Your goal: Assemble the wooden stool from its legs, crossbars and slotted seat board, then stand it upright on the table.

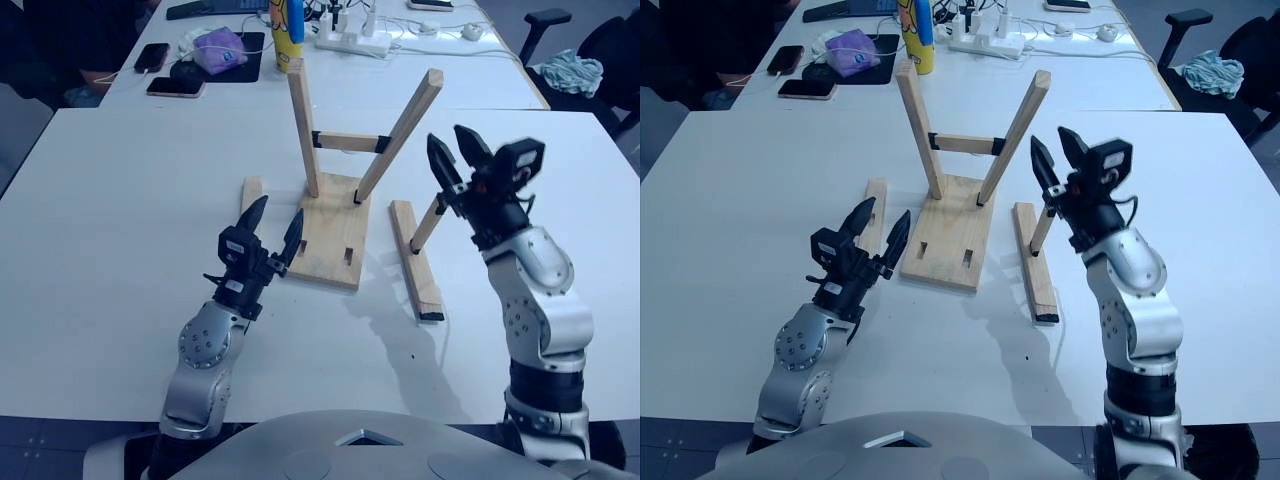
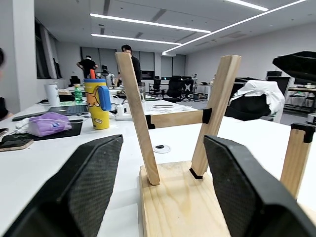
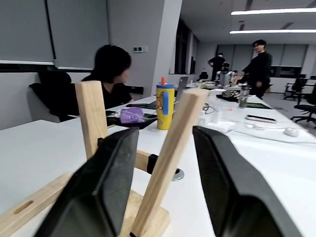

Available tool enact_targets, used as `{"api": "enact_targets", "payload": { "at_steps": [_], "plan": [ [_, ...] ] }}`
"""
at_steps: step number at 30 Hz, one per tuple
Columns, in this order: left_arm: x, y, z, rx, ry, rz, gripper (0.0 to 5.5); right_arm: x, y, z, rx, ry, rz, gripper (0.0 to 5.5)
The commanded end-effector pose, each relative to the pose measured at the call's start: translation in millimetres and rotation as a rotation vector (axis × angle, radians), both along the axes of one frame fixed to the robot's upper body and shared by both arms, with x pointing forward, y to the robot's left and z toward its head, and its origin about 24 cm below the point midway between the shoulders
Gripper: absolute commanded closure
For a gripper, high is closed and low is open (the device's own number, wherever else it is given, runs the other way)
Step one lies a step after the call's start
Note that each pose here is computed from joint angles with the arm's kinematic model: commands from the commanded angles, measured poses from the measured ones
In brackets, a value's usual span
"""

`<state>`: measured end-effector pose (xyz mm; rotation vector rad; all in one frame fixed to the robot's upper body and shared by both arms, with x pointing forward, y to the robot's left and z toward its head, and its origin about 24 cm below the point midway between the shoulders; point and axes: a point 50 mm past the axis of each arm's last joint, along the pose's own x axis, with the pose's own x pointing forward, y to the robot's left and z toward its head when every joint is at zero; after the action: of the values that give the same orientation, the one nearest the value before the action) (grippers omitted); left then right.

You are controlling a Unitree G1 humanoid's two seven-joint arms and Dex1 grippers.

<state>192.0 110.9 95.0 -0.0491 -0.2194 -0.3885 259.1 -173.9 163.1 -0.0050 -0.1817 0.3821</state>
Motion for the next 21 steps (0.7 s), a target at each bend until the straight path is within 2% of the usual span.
{"api": "enact_targets", "payload": {
  "at_steps": [1,7,17,21],
  "plan": [
    [2.3,-3.0,-2.3,0.002,-0.004,0.008,2.48,5.5,-7.2,-17.1,-0.035,0.151,-0.105,3.46],
    [-0.9,-1.4,-3.4,0.008,0.004,-0.001,2.48,-14.2,-16.6,-30.4,0.008,0.239,-0.167,3.46],
    [-5.6,-1.1,-4.0,0.015,0.025,-0.016,2.48,-32.1,-3.1,-36.0,0.058,0.305,-0.134,3.46],
    [-4.2,-0.4,-3.3,0.018,0.025,-0.023,2.48,-32.5,-3.3,-38.3,0.05,0.319,-0.156,4.04]
  ]
}}
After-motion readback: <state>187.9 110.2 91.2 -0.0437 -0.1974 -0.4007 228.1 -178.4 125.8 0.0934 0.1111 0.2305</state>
